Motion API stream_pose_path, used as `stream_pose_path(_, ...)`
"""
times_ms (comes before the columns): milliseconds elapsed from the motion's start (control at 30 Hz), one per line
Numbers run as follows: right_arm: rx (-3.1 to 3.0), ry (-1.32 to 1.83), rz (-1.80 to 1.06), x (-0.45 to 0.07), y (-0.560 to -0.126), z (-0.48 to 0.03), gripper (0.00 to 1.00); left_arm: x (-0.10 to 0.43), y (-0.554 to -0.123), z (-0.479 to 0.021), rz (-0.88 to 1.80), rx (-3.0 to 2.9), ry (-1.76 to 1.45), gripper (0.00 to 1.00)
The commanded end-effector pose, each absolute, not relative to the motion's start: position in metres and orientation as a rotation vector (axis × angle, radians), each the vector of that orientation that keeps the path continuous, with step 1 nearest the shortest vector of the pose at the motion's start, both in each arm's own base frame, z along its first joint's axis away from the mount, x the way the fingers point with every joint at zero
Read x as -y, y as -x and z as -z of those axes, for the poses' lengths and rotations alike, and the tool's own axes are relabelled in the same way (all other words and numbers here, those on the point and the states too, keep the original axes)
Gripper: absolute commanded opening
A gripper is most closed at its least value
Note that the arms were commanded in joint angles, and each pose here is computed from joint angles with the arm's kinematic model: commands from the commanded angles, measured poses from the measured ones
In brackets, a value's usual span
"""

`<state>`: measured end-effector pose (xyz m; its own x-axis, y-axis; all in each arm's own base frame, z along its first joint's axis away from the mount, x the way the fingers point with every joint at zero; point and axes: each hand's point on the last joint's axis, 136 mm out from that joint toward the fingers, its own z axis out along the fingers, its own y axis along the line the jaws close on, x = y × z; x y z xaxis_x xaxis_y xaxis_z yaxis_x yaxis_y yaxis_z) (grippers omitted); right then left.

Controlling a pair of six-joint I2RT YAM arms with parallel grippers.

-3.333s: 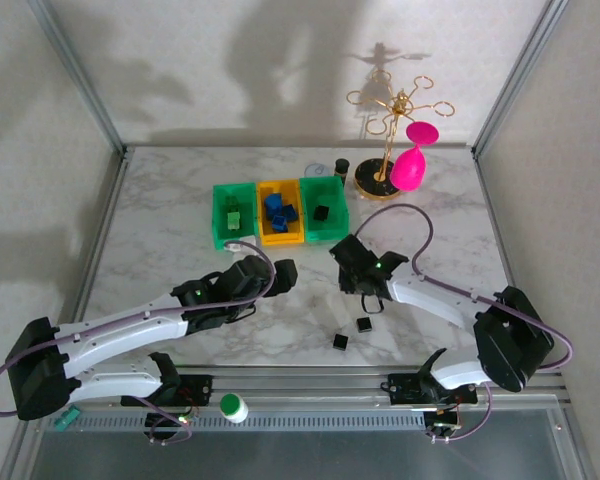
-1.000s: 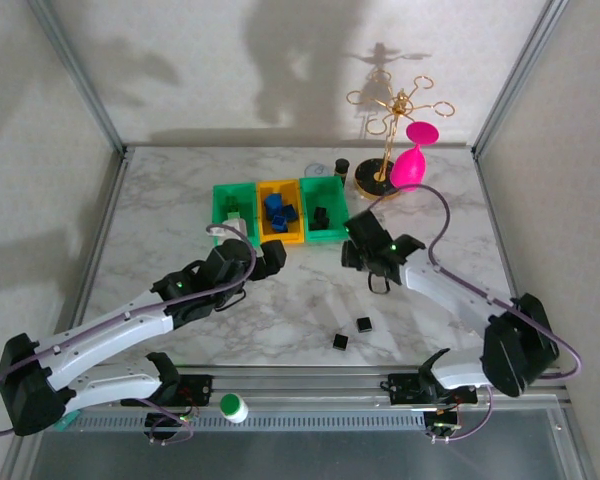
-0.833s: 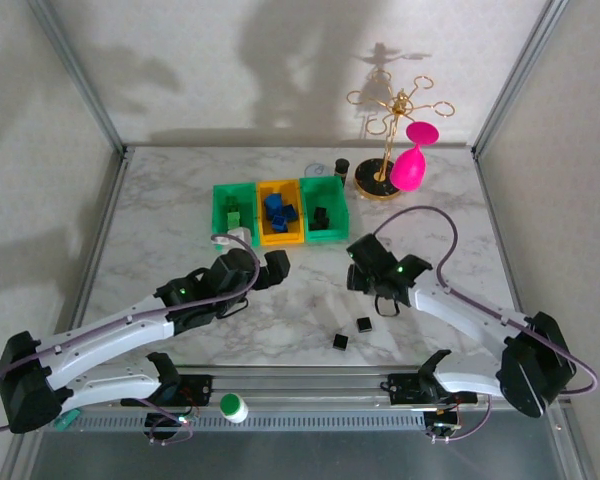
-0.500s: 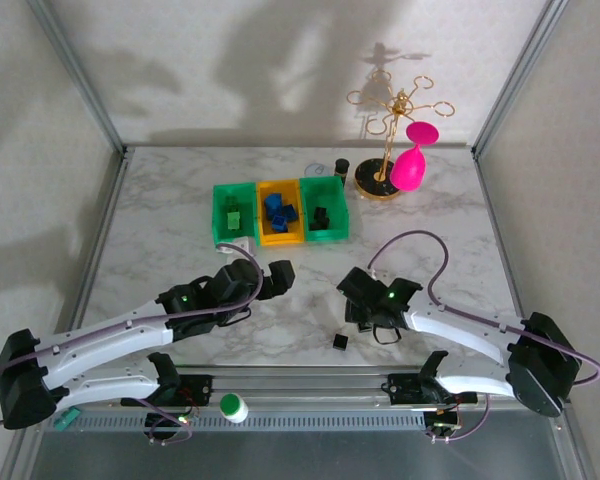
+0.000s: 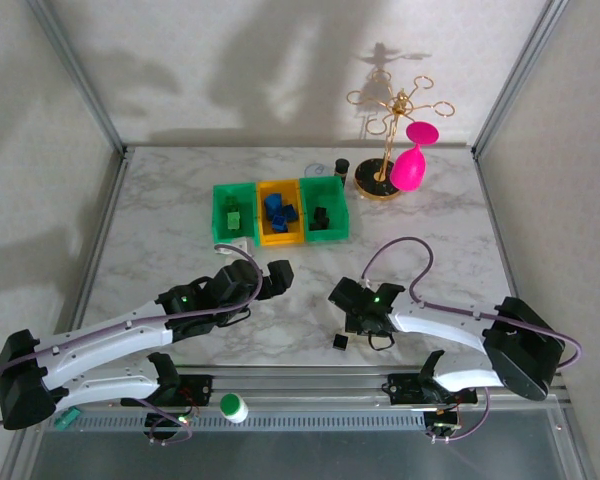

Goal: Sort the legos into containers by color
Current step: Pick up the lego from the bottom-center of the table, then place the lego in the container.

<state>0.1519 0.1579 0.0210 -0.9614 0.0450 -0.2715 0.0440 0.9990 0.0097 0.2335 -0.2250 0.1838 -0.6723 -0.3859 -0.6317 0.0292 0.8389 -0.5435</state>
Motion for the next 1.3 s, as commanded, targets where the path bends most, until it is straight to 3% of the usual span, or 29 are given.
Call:
stream_pose_path(0,-2.873,-0.051,0.006,-0.156,-0.148,-0.015,0.47,0.218,-0.232,-0.177,0.638,-2.227,0.292,0.99)
stream_pose_path(267,-2.838,-0.041,-0.032,-0.162,-0.155,-0.024,0.37,0.220,-0.233,-0.179,0.637,-2.221,0.291,1.00)
stream_pose_path(533,-2.743,-0.004,-0.068,-0.177,-0.182,-0.056,0.34,0.214,-0.237,-0.190,0.611,-2.185,0.295,1.00)
stream_pose_path(933,-2.510,0.096,-0.093,-0.216,-0.311,-0.119,0.34,0.174,-0.261,-0.217,0.528,-2.104,0.364,1.00)
stream_pose_path(1267,-2.462,0.099,-0.119,-0.246,-0.421,-0.117,0.35,0.151,-0.281,-0.218,0.481,-2.081,0.432,1.00)
